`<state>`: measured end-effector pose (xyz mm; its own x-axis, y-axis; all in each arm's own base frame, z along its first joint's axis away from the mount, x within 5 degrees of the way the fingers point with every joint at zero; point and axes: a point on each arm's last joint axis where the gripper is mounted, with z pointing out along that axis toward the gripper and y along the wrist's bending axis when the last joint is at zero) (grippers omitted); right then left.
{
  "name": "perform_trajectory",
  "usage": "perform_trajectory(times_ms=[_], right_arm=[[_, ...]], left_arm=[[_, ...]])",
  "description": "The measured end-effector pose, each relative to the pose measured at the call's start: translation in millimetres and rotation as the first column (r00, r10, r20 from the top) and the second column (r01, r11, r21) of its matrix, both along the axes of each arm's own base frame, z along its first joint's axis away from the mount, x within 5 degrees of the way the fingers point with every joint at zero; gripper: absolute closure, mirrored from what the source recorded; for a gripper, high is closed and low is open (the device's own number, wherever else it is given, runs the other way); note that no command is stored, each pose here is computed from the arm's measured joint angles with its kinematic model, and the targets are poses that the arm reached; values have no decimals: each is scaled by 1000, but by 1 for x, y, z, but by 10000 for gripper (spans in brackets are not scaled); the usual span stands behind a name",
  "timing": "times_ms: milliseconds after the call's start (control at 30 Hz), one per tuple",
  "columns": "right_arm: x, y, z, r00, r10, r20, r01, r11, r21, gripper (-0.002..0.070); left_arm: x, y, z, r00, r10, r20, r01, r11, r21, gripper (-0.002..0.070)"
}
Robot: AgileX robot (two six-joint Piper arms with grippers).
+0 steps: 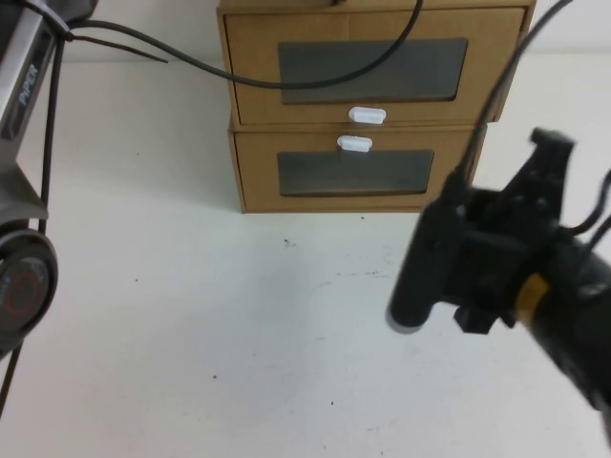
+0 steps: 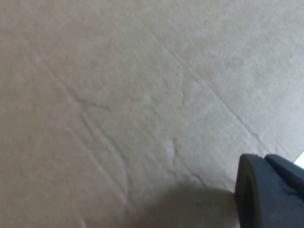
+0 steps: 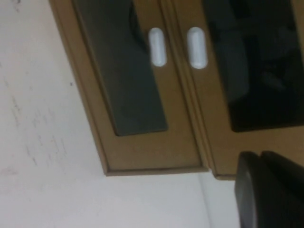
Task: Open the shoe box
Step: 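Pull the top drawer of the cardboard box fully open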
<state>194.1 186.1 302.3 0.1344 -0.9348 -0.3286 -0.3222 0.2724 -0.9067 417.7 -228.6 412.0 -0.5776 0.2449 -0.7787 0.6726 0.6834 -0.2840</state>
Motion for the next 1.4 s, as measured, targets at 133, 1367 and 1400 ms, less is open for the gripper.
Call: perform_trajectory(times_ms=[133,1367,1400], right_arm=[[11,19,-19,999,10,-40,-13,998,-59,695],[128,62,-38,992,-9,-123,14,999,42,344],[129,62,-39,992,-9,-125,15,999,40,344]], left_arm=[[0,0,0,1000,10,-20,-10,1000,-14,679],[-6,-3,-3,990,5,-138,-12,998,-54,679],[-6,-3,-3,990,5,-138,-12,998,-54,679]])
